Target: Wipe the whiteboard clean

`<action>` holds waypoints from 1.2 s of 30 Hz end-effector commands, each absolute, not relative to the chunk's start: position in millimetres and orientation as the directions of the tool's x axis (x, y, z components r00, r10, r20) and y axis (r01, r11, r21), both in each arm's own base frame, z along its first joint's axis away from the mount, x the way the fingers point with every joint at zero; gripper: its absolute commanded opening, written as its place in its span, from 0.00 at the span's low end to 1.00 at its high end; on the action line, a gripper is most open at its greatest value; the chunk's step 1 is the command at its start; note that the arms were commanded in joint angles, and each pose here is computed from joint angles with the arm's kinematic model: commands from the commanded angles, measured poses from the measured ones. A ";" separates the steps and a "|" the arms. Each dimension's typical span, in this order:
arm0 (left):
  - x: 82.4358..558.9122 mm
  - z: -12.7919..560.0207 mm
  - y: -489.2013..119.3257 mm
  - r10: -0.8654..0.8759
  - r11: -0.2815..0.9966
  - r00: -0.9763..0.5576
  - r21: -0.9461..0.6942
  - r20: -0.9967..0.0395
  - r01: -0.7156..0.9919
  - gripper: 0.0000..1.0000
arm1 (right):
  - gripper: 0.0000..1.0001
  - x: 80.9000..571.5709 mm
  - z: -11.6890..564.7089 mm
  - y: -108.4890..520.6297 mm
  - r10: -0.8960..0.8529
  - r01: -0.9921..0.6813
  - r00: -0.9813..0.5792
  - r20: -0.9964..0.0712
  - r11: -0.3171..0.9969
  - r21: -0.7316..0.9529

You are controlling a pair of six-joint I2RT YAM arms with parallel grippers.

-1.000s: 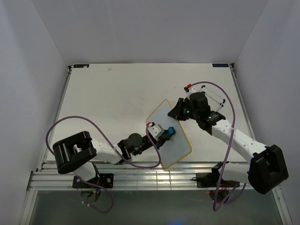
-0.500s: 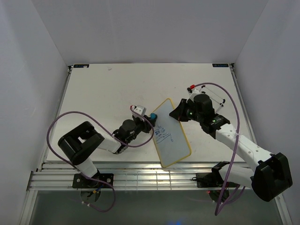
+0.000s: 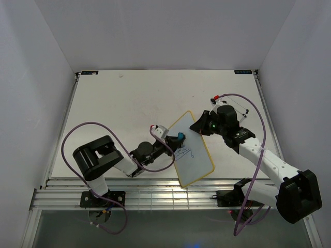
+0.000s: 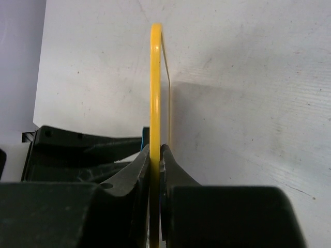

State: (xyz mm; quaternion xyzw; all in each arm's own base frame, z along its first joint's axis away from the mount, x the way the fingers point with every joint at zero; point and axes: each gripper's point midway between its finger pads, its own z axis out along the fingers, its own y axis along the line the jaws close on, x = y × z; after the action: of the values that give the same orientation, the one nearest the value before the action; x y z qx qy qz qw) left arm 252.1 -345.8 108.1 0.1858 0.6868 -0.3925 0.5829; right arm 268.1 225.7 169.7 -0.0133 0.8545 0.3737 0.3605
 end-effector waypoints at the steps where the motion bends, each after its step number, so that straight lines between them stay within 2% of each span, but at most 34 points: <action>1: 214.8 122.2 -367.4 -0.231 0.493 -0.246 -0.332 -0.941 0.805 0.00 | 0.08 276.3 245.3 251.4 0.349 -0.424 -0.665 -0.660 0.552 0.718; 10: 153.9 112.5 -404.8 -0.112 0.378 -0.290 -0.311 -0.950 0.872 0.00 | 0.08 292.7 237.2 231.8 0.398 -0.364 -0.641 -0.656 0.595 0.716; 13: 149.6 100.2 -411.5 -0.011 0.419 -0.287 -0.265 -0.958 0.868 0.00 | 0.08 290.5 235.1 230.5 0.397 -0.363 -0.641 -0.657 0.597 0.715; 16: 164.0 93.5 -399.0 -0.009 0.506 -0.288 -0.253 -0.958 0.825 0.00 | 0.08 286.0 233.2 230.3 0.393 -0.367 -0.646 -0.654 0.591 0.718; 20: 206.9 81.3 -376.8 0.001 0.643 -0.334 -0.255 -0.942 0.722 0.00 | 0.08 277.9 231.4 231.1 0.392 -0.374 -0.658 -0.642 0.570 0.732; 27: 261.8 77.9 -324.7 -0.116 0.757 -0.391 -0.336 -0.913 0.561 0.00 | 0.08 266.5 240.9 233.6 0.395 -0.407 -0.662 -0.637 0.524 0.748; 31: 258.0 92.8 -340.4 -0.101 0.706 -0.358 -0.320 -0.928 0.631 0.00 | 0.08 267.7 239.8 234.7 0.398 -0.401 -0.667 -0.630 0.521 0.754; 36: 218.0 122.7 -378.5 -0.085 0.572 -0.231 -0.237 -0.969 0.785 0.00 | 0.08 279.1 230.6 228.8 0.446 -0.349 -0.645 -0.620 0.550 0.759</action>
State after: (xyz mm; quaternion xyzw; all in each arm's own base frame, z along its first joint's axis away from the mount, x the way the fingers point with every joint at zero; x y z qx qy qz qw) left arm 253.8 -344.7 93.9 0.1871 0.7378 -0.3308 0.5579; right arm 278.8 205.7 178.3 0.0306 0.8327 0.3862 0.3956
